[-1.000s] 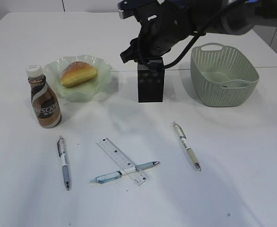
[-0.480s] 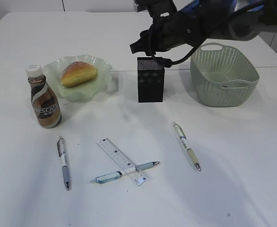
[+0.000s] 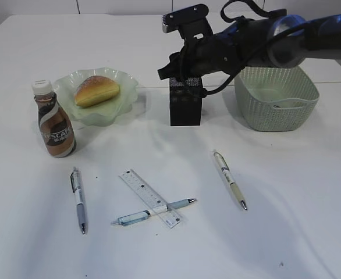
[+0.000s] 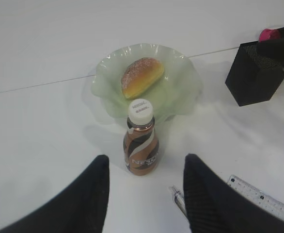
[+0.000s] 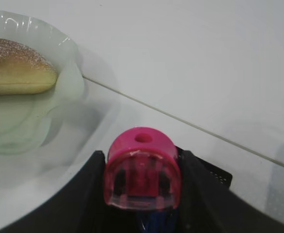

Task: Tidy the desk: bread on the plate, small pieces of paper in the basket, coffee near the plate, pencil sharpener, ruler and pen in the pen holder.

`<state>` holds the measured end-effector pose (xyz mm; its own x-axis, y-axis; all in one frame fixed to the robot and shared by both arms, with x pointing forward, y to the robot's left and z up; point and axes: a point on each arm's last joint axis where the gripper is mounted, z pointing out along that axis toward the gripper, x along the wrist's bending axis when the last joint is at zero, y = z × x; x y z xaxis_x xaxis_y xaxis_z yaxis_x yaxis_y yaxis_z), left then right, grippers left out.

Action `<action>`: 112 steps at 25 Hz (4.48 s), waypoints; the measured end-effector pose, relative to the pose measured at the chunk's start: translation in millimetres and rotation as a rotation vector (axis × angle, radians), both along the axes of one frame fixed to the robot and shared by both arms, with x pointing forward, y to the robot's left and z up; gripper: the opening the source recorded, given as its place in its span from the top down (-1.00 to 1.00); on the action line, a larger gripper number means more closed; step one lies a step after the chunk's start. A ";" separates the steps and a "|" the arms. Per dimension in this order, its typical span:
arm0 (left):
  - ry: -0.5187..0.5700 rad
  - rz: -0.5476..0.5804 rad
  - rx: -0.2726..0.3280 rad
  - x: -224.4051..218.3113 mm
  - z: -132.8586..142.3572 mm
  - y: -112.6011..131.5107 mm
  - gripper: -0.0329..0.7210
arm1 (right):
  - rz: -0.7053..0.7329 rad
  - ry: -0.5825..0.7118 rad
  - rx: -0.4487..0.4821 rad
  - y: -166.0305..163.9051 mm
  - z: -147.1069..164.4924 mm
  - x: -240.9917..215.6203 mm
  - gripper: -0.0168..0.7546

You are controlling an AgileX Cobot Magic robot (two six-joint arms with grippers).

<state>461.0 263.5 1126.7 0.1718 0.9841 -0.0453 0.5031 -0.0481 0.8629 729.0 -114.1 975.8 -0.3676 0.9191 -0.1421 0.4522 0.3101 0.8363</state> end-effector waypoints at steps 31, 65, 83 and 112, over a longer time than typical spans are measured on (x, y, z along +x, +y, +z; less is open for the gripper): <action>-0.007 0.000 0.001 0.3 0.5 0.1 -0.01 | -0.024 -0.002 0.025 -10.7 -10.4 7.9 0.02; -0.007 0.001 -0.012 0.3 0.7 -0.4 -0.01 | -0.228 0.353 0.036 -18.9 50.6 0.7 -0.15; 0.144 -0.013 0.005 -7.6 -10.7 -0.7 -0.01 | -0.113 0.646 0.064 -2.8 81.7 -32.8 0.04; 0.288 -0.025 0.048 -16.7 -20.7 1.0 -0.01 | 0.217 0.873 -0.232 97.5 13.7 -132.4 -0.23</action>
